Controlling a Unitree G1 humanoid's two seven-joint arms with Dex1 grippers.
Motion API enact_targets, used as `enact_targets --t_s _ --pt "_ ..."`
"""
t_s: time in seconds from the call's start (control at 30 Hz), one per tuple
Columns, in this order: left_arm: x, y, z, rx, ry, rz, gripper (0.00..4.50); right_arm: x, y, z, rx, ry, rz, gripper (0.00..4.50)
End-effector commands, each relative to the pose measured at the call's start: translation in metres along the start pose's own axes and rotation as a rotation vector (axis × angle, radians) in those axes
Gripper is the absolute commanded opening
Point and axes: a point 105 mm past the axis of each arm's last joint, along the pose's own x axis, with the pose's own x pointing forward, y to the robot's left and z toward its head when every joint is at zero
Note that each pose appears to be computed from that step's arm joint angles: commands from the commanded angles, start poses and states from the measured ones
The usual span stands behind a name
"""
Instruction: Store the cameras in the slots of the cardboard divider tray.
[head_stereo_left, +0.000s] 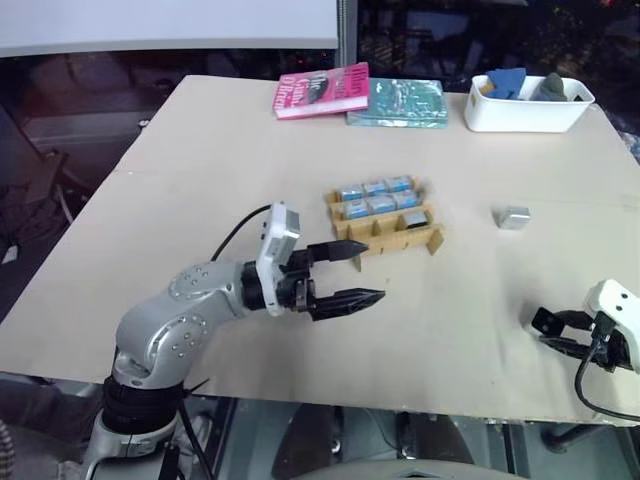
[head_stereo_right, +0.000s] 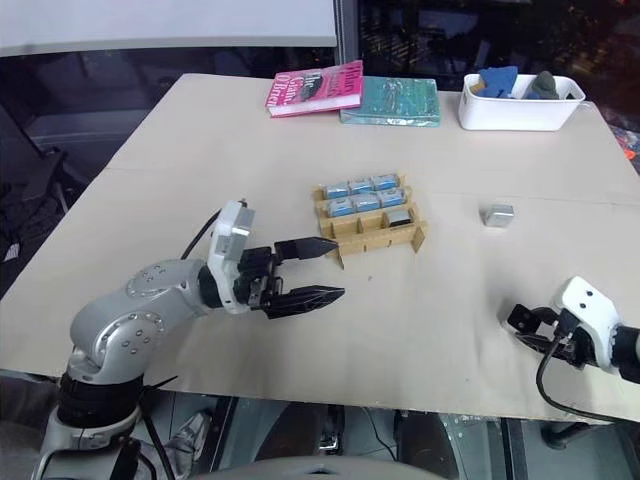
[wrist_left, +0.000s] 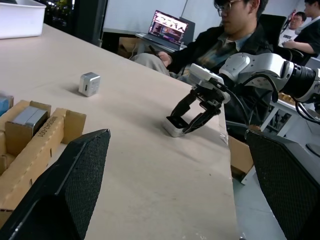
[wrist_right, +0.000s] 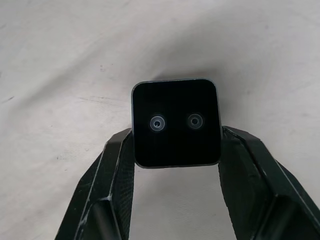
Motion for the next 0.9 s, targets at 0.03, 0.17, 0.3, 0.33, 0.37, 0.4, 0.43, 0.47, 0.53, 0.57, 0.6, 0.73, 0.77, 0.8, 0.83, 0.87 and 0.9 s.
enact_targets --t_s 0.03,0.17,0.3,0.33,0.37,0.4,0.43,0.47,0.53,0.57,0.6,0.73,0.77,0.8,0.83,0.87,0.9 --pt "0.002 -0.006 0.009 0.041 -0.022 -0.029 4.5 -0.002 0.003 0.006 -0.028 -0.015 0.002 1.84" --pt "0.002 -0.004 0.01 0.036 -0.027 -0.024 4.5 -0.003 -0.001 0.009 -0.055 -0.031 -0.034 1.84" --pt "0.006 0.001 0.016 -0.071 -0.079 0.017 4.5 -0.004 -0.004 0.055 -0.192 -0.194 -0.1 1.84" --pt "0.008 0.0 0.019 -0.115 -0.095 0.002 4.5 -0.003 -0.002 0.07 -0.254 -0.248 -0.116 1.84" --pt "0.01 0.0 0.022 -0.157 -0.111 -0.006 4.5 -0.001 0.0 0.085 -0.309 -0.3 -0.146 1.84" --pt "0.014 0.0 0.025 -0.198 -0.123 -0.022 4.5 0.006 0.01 0.098 -0.374 -0.346 -0.149 1.84" --pt "0.019 0.002 0.026 -0.234 -0.118 -0.023 4.5 0.013 0.021 0.111 -0.431 -0.39 -0.155 1.84" --pt "0.024 0.003 0.026 -0.265 -0.103 -0.019 4.5 0.017 0.028 0.12 -0.473 -0.425 -0.171 1.84" --pt "0.033 0.007 0.026 -0.32 -0.068 -0.015 4.5 0.024 0.033 0.137 -0.515 -0.479 -0.241 1.84" --pt "0.036 0.008 0.027 -0.339 -0.068 -0.015 4.5 0.025 0.034 0.142 -0.513 -0.498 -0.263 1.84" --pt "0.039 0.013 0.028 -0.359 -0.07 0.003 4.5 0.027 0.038 0.148 -0.508 -0.531 -0.266 1.84" --pt "0.059 0.026 0.034 -0.438 -0.104 0.043 4.5 0.03 0.057 0.166 -0.552 -0.61 -0.28 1.84" --pt "0.062 0.027 0.033 -0.441 -0.095 0.056 4.5 0.031 0.059 0.167 -0.552 -0.616 -0.284 1.84" --pt "0.064 0.028 0.03 -0.442 -0.085 0.069 4.5 0.03 0.061 0.169 -0.552 -0.622 -0.285 1.84" --pt "0.066 0.029 0.029 -0.443 -0.078 0.077 4.5 0.03 0.062 0.17 -0.552 -0.628 -0.285 1.84" --pt "0.067 0.029 0.028 -0.444 -0.075 0.081 4.5 0.029 0.063 0.171 -0.551 -0.631 -0.284 1.84" --pt "0.069 0.029 0.027 -0.438 -0.076 0.082 4.5 0.028 0.065 0.175 -0.541 -0.649 -0.283 1.84"
